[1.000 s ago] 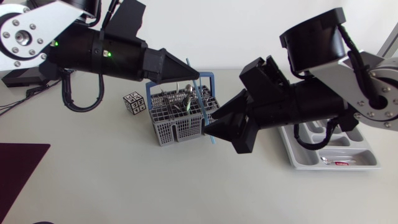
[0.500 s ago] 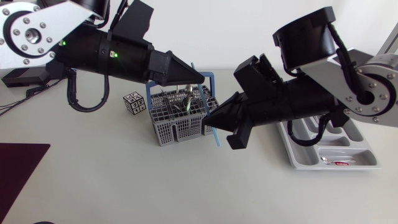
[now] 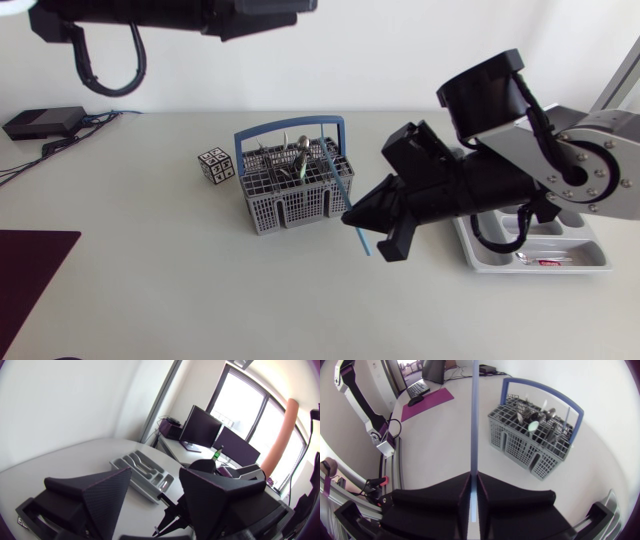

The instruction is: Transfer all utensils from the basket to the drawer tray.

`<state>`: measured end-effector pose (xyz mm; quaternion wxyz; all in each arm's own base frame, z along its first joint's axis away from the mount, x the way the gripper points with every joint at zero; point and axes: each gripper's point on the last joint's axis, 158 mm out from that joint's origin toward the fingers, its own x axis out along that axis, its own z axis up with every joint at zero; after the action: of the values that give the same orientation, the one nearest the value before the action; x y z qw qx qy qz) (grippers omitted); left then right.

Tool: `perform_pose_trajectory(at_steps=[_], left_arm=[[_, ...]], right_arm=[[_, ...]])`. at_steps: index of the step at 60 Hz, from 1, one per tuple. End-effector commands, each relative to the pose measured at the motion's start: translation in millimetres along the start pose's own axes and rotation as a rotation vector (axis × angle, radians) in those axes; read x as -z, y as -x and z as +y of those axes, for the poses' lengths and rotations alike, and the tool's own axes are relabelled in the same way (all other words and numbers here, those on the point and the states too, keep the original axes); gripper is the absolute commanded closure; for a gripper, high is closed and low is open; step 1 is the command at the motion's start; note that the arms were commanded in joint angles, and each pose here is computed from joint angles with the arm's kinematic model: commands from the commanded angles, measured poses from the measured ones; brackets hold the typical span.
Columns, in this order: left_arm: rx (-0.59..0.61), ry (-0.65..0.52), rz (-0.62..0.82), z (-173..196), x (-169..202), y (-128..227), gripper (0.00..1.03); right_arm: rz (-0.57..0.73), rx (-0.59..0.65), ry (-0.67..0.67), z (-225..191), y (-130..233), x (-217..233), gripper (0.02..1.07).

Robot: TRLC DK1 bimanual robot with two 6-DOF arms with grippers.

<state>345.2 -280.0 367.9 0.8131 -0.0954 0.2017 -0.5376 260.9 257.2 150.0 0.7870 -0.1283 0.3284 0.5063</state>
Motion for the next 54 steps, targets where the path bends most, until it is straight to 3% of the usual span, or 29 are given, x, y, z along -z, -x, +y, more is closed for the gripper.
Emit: perform_pose_trajectory(at_steps=[1,8,17,29,42,54], left_arm=[[-0.021,0.030,-0.029,17,-15,4,0.19],[-0.113,-0.008,-0.009,57,-5,5,0.19],[-0.278,-0.140,0.160,98,48,-6,0.19],[-0.401,-0.288,0.315,111,99,-12,0.19],[-0.448,-0.549,0.446,116,142,-13,0.19],[-0.408,-0.737,0.542,126,171,-10,0.19]], right_arm=[[0.032,0.050,-0.045,-24,5,22,1.02],[0.037,0.163,-0.164,-78,23,40,1.02],[0.056,0.315,-0.330,-150,51,72,1.02],[0.101,0.487,-0.538,-232,87,124,1.02],[0.187,0.566,-0.678,-267,93,172,1.02],[0.248,0.592,-0.769,-278,90,203,0.99]])
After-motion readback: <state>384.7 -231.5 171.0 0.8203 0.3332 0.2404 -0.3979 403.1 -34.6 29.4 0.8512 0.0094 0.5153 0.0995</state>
